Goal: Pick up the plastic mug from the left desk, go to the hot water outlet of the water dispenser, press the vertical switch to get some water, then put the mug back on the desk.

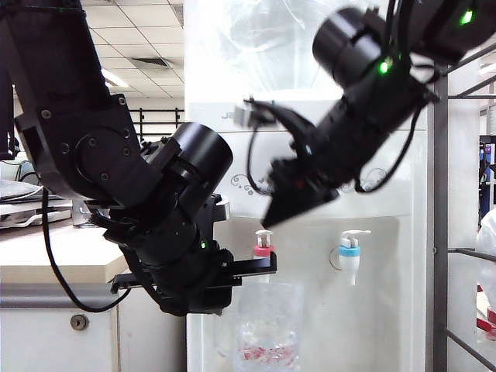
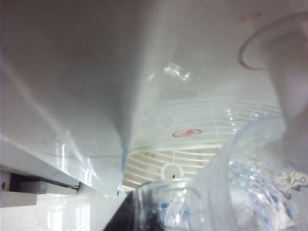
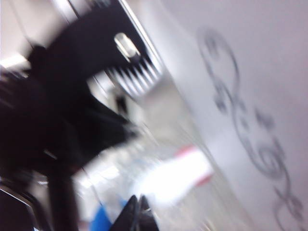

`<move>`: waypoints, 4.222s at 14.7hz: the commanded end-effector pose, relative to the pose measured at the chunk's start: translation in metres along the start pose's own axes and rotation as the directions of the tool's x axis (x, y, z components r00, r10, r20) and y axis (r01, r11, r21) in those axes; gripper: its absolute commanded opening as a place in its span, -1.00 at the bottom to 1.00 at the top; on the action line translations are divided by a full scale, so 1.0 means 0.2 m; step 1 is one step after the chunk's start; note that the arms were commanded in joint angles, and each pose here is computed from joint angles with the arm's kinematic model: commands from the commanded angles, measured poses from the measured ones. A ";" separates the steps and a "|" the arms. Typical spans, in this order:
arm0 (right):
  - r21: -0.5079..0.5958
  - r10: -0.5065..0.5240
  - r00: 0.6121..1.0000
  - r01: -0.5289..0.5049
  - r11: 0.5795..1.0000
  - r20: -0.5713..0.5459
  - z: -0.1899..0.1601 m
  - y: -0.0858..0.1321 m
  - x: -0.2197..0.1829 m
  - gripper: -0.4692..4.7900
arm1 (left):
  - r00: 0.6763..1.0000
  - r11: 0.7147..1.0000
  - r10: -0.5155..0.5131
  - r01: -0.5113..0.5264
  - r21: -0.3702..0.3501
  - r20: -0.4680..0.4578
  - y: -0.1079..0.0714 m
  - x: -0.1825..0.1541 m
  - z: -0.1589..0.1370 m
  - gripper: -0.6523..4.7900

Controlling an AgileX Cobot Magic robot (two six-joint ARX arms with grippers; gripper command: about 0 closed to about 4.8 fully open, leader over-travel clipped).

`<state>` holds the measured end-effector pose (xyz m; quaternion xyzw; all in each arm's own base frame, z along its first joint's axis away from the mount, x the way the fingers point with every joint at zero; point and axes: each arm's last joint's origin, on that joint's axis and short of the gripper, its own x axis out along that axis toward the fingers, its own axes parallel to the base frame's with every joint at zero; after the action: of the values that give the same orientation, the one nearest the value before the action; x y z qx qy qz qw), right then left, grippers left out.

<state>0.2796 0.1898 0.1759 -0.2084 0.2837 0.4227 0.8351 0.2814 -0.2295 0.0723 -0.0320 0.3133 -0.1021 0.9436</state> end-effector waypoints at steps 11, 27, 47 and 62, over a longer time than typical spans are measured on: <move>-0.065 -0.068 0.997 0.070 0.995 0.029 0.05 0.01 -0.03 -0.84 | 0.969 0.994 -0.049 0.072 -0.085 0.242 -0.04 -0.02 0.20 -0.78; -0.053 -0.023 0.994 0.018 0.998 -0.108 -0.07 0.04 0.09 -0.84 | 0.970 0.996 -0.006 0.029 -0.090 0.242 -0.04 -0.02 0.19 -0.78; -0.059 -0.033 0.996 0.028 0.998 -0.080 -0.05 0.04 0.09 -0.84 | 0.970 0.996 -0.006 0.028 -0.090 0.242 -0.04 -0.02 0.19 -0.78; -0.059 -0.033 0.996 0.028 0.998 -0.080 -0.05 0.04 0.09 -0.84 | 0.970 0.996 -0.006 0.028 -0.090 0.242 -0.04 -0.02 0.19 -0.78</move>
<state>0.2805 0.1988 0.1579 -0.2497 0.2938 0.4104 0.8264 0.2814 -0.2286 0.0720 -0.0230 0.3108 -0.0907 0.9459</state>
